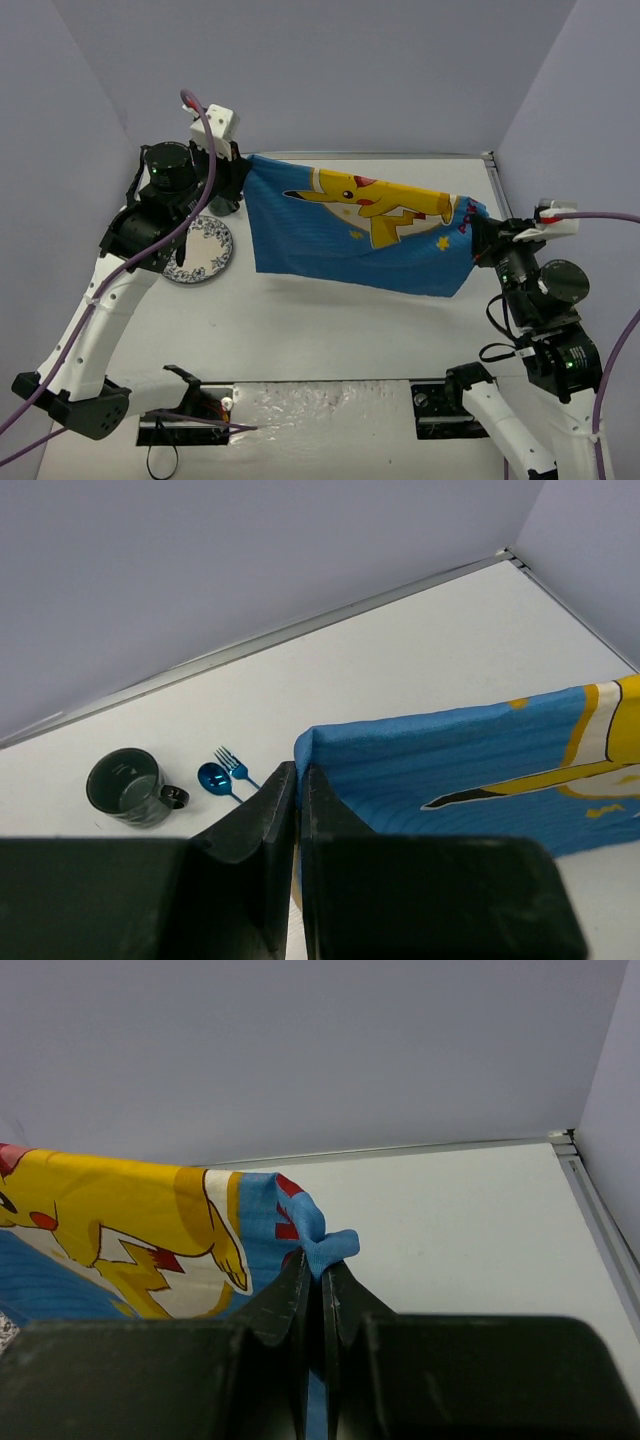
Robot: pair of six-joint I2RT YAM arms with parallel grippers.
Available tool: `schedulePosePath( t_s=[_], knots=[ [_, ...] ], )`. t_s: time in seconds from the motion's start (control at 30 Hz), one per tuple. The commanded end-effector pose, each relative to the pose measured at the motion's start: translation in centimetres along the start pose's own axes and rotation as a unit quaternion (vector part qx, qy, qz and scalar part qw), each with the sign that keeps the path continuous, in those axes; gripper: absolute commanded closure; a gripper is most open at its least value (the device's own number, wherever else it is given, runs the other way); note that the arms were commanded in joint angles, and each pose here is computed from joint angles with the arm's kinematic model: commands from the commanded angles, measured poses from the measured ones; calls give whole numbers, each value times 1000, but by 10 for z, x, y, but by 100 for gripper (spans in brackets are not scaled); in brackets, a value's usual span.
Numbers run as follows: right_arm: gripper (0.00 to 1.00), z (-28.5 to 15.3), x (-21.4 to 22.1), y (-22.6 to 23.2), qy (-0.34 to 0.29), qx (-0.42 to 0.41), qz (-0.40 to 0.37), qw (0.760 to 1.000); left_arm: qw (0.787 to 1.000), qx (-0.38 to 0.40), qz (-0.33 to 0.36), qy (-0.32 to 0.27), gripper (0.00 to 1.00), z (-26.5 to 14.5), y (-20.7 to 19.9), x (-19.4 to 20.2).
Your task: Set the dinner table for one person
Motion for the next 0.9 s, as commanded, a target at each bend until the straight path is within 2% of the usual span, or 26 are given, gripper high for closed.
schedulePosePath(
  t_s=[0.0, 0.13, 0.2, 0.4, 0.47, 0.5, 0.57, 0.77, 0.87],
  knots=[
    [100, 17, 2, 1, -12, 5, 15, 1000, 998, -41, 18, -53, 100, -3, 11, -25],
    [100, 40, 28, -12, 24, 83, 53, 995, 999, -34, 14, -29, 100, 38, 10, -13],
    [100, 52, 49, -20, 50, 124, 65, 989, 1000, -28, 13, -3, 100, 73, 9, 2],
    [100, 79, 111, -53, 115, 264, 55, 956, 998, -2, 2, 60, 100, 169, 4, 52],
    [100, 90, 135, -68, 144, 308, 49, 939, 995, 6, -3, 101, 100, 211, 2, 85],
    [100, 93, 142, -70, 153, 314, 47, 936, 996, 6, -5, 91, 100, 211, 2, 77],
    [100, 101, 156, -84, 166, 336, 50, 926, 995, 11, -11, 99, 100, 240, -1, 93],
    [100, 118, 177, -122, 175, 382, 64, 905, 994, 10, -8, 107, 100, 293, -2, 125],
    [100, 130, 184, -142, 175, 401, 78, 896, 996, 14, -8, 87, 100, 313, -4, 124]
  ],
)
Point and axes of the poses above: each gripper's point midway between its finger pads, its own z axis out along the fingers, its own y axis along the line the jaws close on, x = y × z, the point moved 8 cm from there along -z, back along the fingers, and after that the axes turned 3 degrees about z, right-handed, at the moved point
